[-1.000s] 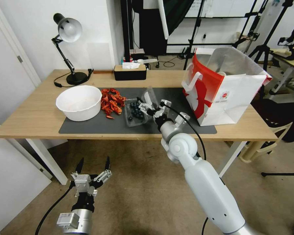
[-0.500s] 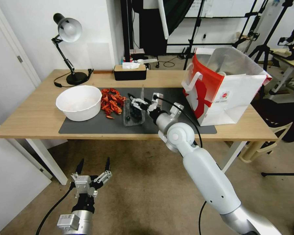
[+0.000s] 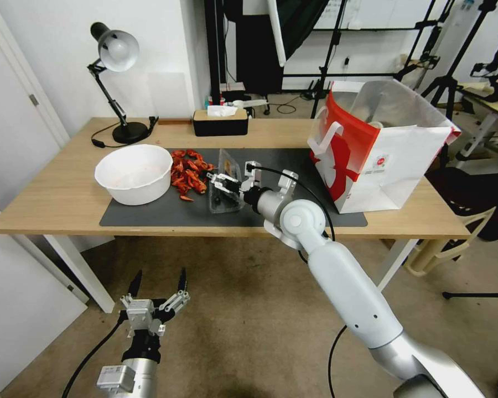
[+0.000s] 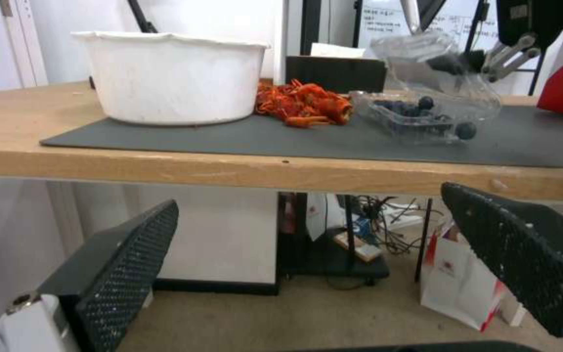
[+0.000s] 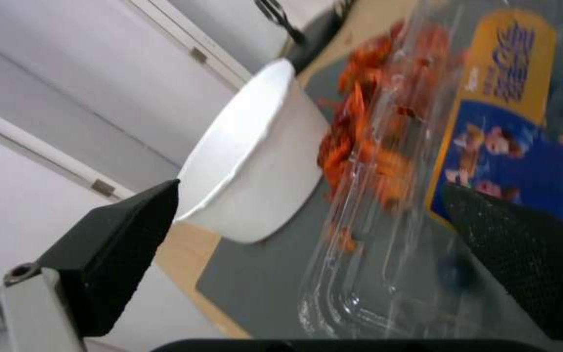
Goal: Close the takeout container lid, then place the container into the takeout bag.
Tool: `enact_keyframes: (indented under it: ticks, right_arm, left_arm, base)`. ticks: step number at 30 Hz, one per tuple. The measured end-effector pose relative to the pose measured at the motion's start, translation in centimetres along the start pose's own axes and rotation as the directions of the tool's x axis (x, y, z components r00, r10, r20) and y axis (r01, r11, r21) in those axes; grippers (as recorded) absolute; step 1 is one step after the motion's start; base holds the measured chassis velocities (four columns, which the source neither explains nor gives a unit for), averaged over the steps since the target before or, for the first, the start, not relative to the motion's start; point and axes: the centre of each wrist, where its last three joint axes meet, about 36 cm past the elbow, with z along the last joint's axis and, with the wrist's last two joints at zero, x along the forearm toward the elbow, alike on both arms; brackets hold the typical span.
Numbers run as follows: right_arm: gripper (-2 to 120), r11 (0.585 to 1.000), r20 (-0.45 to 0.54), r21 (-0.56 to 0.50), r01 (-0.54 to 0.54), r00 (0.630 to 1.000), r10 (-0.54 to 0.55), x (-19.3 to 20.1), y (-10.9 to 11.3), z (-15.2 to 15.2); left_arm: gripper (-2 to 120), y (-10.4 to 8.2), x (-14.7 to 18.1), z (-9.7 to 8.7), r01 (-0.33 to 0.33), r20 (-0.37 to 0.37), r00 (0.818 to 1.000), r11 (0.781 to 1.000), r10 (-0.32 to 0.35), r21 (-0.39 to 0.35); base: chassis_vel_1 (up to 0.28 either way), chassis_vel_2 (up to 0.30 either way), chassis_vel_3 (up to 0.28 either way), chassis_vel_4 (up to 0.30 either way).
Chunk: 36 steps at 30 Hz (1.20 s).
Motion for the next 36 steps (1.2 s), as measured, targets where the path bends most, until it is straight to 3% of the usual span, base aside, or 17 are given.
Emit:
enact_keyframes:
  ticks: [5,9,12,24,34,36]
  right_arm:
    - [100,0.994,-0.023,-0.113,-0.008,1.0,0.006,-0.2,0.0,-1.0]
    - [100,0.991,-0.025,-0.137,-0.01,1.0,0.007,-0.3,-0.1,-1.0]
    - [93,0.988,-0.027,-0.15,-0.022,0.999,0.018,-0.6,-0.1,-0.9]
    - [49,0.984,-0.037,-0.162,-0.073,0.997,0.068,-0.9,-0.6,-0.9]
    - [15,0.982,-0.057,-0.149,-0.116,0.992,0.108,-0.6,-1.1,-0.7]
    - [3,0.982,-0.061,-0.144,-0.126,0.991,0.118,-0.5,-1.2,-0.7]
  left_arm:
    - [100,0.0,0.0,0.1,0.001,0.0,1.0,1.0,-0.001,0.001]
    - [100,0.0,0.0,0.2,0.001,-0.001,1.0,1.0,-0.001,0.0]
    - [100,0.0,0.0,0.2,-0.001,-0.002,1.0,1.0,0.001,0.0]
    - [100,0.0,-0.3,0.1,-0.014,-0.007,1.0,1.0,0.014,0.006]
    - [100,0.3,-1.6,-1.8,-0.038,-0.026,0.999,0.998,0.04,0.052]
    - [100,0.6,-2.2,-2.7,-0.047,-0.032,0.998,0.995,0.05,0.088]
  base:
    - [0.0,0.0,0.0,0.0]
    - [0.0,0.0,0.0,0.0]
    - [0.0,0.0,0.0,0.0]
    - [0.0,0.0,0.0,0.0]
    - [0.0,0.0,0.0,0.0]
    - [0.0,0.0,0.0,0.0]
